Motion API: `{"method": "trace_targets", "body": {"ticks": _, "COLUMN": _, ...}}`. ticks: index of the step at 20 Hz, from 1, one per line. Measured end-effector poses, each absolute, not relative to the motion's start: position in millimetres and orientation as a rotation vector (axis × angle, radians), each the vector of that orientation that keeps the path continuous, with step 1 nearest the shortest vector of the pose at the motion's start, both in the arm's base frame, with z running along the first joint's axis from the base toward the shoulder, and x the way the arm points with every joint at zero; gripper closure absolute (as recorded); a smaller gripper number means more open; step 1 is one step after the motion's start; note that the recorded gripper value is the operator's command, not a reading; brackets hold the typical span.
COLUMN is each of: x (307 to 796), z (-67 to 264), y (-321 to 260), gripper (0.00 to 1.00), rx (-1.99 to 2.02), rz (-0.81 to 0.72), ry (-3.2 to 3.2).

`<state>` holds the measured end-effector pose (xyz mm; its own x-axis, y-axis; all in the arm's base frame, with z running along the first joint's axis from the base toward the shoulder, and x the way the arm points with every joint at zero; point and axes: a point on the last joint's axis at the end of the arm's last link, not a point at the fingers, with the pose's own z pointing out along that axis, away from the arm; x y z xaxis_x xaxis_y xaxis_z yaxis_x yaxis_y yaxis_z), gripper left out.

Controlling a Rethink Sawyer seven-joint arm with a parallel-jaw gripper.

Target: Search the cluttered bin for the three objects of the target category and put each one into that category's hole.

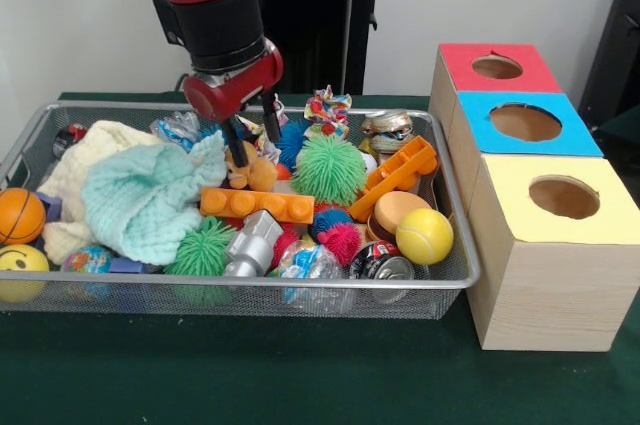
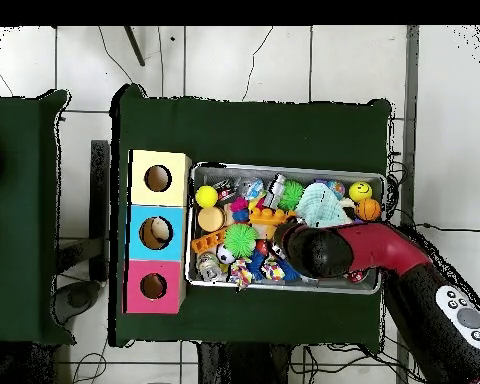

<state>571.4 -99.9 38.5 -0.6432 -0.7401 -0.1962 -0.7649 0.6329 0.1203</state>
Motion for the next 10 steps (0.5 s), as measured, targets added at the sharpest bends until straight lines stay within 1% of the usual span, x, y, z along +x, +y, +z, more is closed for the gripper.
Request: {"method": "trace_targets", "body": {"ticks": 10, "x": 573, "z": 35, "y": -82, "gripper": 0.0, "rx": -1.343, "rz": 0.269, "ry": 2.684}}
